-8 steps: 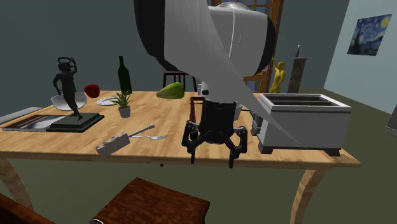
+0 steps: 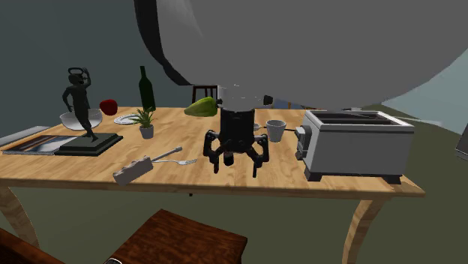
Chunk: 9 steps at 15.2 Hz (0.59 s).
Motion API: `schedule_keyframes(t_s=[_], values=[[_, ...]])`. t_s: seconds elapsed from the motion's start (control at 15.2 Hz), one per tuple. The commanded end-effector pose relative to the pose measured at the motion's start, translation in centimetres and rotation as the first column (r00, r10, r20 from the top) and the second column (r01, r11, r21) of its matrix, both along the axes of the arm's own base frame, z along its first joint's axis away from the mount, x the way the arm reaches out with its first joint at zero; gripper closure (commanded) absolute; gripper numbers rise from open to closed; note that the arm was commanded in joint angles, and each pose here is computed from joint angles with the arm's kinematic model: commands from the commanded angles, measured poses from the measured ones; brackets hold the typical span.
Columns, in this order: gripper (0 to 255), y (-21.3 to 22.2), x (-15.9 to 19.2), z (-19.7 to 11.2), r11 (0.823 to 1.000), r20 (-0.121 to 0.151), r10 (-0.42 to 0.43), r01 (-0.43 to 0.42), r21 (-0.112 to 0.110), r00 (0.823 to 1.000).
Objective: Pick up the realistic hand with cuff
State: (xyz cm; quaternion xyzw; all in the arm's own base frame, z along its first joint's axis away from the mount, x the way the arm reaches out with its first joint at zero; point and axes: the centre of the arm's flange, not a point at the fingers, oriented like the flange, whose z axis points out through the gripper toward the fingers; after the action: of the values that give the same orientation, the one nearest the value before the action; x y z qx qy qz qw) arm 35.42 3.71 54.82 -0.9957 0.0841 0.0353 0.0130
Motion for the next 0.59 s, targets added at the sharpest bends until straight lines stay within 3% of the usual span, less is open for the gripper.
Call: schedule_keyframes(t_s=[0.0, 0.53], values=[[0, 0.7, 2.6, -0.2, 0.999, 0.026, -0.028, 0.029, -0.024, 0.999], [0, 4.4, 11.5, 0.3, 0.983, 0.130, -0.130, 0.145, -0.115, 0.983]])
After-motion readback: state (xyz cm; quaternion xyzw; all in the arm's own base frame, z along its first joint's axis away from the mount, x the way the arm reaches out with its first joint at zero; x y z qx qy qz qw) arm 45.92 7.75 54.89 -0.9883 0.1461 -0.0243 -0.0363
